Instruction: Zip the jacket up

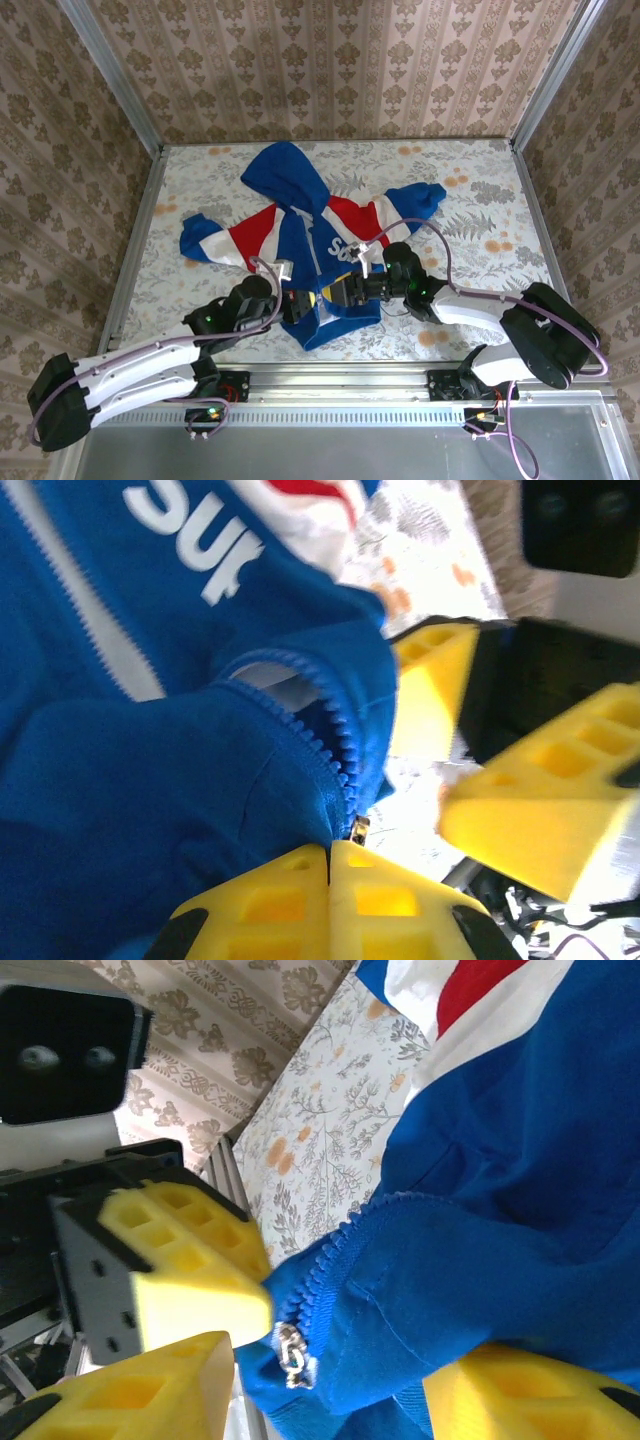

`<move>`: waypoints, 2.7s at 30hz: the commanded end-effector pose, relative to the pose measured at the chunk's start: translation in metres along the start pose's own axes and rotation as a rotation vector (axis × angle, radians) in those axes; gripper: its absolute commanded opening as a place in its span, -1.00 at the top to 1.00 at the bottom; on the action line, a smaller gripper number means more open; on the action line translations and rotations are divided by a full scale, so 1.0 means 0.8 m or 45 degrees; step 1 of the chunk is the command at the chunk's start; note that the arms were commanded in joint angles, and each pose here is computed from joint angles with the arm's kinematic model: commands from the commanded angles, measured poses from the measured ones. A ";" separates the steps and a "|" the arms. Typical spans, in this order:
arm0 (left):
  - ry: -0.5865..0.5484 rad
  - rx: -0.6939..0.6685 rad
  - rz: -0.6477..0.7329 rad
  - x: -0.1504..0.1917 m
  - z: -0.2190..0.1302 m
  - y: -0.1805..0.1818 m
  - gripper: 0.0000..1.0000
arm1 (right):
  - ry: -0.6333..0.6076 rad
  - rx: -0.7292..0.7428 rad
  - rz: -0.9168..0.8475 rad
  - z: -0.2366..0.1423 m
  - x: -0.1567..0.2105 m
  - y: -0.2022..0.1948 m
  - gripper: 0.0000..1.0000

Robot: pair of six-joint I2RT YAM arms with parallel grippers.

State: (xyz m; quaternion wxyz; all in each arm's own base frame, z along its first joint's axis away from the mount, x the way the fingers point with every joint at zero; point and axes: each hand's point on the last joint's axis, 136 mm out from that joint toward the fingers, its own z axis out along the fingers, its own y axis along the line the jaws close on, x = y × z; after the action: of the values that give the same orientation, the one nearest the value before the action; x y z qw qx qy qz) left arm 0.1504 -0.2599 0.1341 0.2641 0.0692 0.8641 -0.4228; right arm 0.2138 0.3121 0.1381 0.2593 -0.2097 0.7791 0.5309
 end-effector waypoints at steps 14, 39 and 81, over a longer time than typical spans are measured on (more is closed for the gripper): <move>0.251 -0.005 -0.031 -0.007 0.021 -0.037 1.00 | 0.072 0.280 -0.192 -0.058 0.035 0.001 0.41; 0.199 0.020 -0.049 -0.015 0.017 -0.055 1.00 | 0.050 0.287 -0.201 -0.014 0.031 0.032 0.21; 0.289 -0.078 0.059 0.016 -0.001 -0.030 1.00 | 0.395 0.542 -0.482 -0.046 0.044 0.011 0.93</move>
State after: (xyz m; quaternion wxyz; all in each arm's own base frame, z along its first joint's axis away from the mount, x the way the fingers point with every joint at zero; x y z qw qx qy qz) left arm 0.1386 -0.2863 0.1612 0.1942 0.1117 0.8789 -0.4211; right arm 0.1790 0.2938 0.1459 0.3054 -0.3308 0.8361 0.3135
